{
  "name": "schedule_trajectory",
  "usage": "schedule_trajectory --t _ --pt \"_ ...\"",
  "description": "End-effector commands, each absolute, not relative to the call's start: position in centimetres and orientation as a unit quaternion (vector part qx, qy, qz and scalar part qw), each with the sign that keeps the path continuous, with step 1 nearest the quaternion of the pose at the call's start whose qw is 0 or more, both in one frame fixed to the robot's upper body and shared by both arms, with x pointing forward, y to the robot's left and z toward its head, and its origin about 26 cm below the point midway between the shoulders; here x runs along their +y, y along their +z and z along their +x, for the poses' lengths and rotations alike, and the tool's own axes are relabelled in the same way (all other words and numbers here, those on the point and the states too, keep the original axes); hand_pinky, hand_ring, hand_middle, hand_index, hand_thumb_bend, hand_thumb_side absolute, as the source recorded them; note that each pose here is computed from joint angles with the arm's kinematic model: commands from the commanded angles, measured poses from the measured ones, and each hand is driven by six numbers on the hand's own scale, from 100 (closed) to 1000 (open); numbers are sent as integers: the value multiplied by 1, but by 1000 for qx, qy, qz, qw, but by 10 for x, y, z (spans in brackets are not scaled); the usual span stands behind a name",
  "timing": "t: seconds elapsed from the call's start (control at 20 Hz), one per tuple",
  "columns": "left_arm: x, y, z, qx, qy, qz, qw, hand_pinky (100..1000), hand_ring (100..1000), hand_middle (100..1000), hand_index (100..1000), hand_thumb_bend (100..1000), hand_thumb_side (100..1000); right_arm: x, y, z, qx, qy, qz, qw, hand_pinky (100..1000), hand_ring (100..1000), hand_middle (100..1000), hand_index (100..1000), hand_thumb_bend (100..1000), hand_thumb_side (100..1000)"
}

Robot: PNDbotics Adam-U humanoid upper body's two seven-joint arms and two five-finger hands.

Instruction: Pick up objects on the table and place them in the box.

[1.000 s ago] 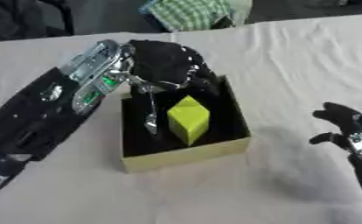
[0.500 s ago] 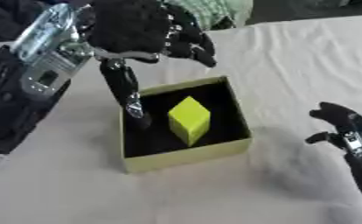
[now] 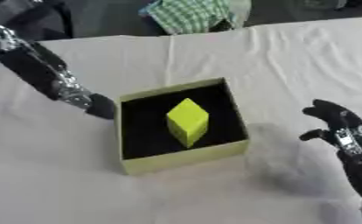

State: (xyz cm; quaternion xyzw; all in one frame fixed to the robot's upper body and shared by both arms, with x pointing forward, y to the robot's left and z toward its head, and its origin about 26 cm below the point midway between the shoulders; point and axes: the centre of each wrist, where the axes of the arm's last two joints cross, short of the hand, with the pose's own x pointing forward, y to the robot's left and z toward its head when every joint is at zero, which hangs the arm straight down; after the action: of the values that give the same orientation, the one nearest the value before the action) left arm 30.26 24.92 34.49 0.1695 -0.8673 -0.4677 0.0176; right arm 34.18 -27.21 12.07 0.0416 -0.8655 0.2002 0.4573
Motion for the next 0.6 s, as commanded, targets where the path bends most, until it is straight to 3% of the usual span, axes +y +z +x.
schedule_trajectory --t 0.05,0.3,0.6 --pt "272 343 296 -906 -399 139 40 801 679 665 835 666 382 -279 129 341 -870 202 29 449 583 893 736 871 100 776" --pt "294 300 299 -937 -313 90 129 798 666 651 829 602 416 -282 129 341 -871 197 26 448 584 893 736 871 100 770" --pt "292 257 301 -942 -251 59 216 791 644 628 820 515 481 -281 129 341 -872 194 29 449 584 893 736 871 100 766"
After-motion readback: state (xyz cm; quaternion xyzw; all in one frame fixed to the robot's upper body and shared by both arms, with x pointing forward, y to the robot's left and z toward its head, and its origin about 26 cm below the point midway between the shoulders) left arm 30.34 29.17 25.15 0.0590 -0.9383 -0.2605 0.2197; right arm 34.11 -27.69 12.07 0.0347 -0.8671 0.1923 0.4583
